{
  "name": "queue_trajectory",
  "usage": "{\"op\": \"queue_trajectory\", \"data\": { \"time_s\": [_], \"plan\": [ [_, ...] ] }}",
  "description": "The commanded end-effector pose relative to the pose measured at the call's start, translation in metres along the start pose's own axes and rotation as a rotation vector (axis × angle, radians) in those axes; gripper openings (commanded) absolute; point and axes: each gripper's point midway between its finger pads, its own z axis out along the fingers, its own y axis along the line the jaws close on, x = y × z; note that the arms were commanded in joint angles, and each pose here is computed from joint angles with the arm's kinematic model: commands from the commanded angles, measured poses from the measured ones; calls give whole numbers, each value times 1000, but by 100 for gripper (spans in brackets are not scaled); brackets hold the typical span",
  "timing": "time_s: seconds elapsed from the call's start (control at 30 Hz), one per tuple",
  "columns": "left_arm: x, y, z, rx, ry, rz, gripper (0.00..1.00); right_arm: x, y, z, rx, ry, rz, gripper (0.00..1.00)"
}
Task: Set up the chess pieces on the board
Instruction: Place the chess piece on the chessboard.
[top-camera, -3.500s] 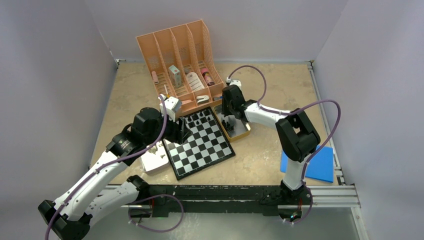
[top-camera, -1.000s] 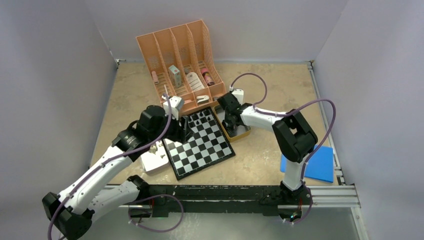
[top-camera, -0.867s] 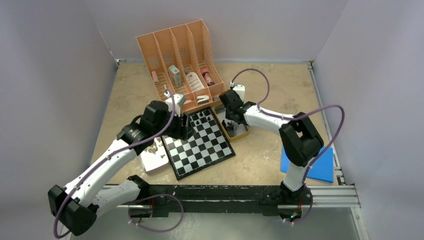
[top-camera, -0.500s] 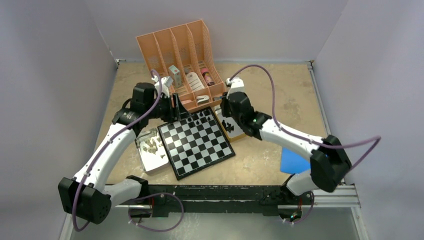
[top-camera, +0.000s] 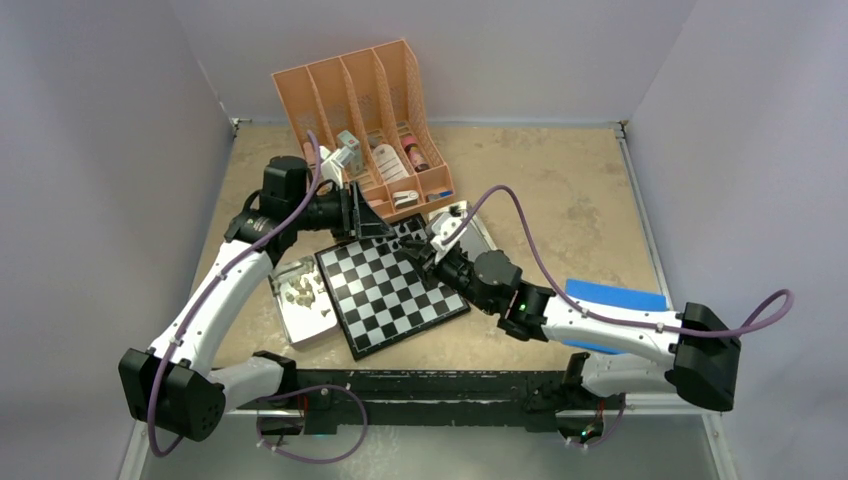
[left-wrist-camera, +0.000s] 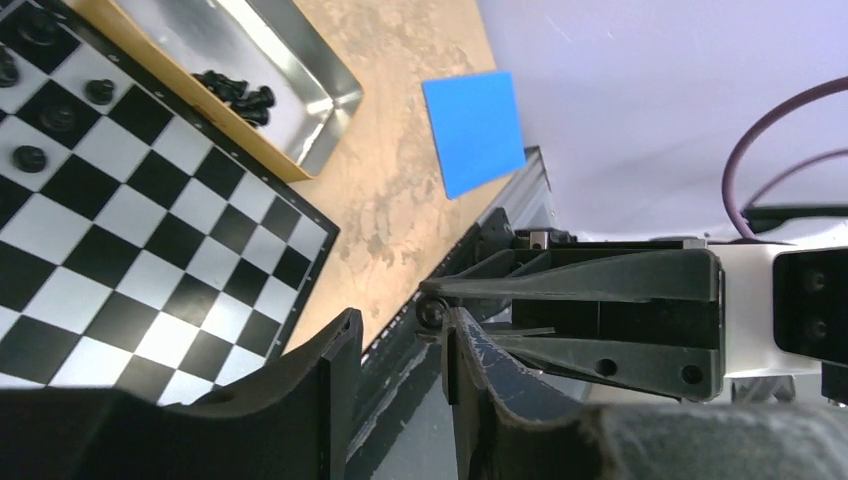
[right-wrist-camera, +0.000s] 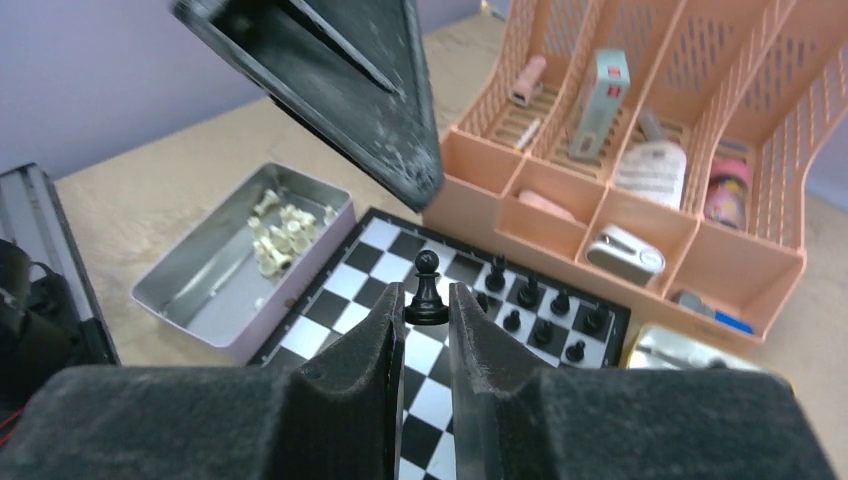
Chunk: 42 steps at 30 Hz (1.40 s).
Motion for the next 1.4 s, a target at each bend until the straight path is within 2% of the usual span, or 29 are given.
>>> {"op": "queue_trajectory", "data": {
  "time_s": [0.0, 0.63, 1.1, 1.37],
  "plan": [
    [-5, -36, -9, 159, 11, 36, 33, -57, 11, -8, -33, -208, -46, 14],
    [15, -34, -9, 222, 78, 40, 31, -60, 14, -2, 10, -214, -16, 13],
    [15, -31, -4, 244, 87, 29, 30, -57, 22, 1, -29, -205, -33, 14],
    [18, -26, -1, 235, 91, 26, 19, -57, 21, 1, -22, -211, -34, 14]
  ]
}}
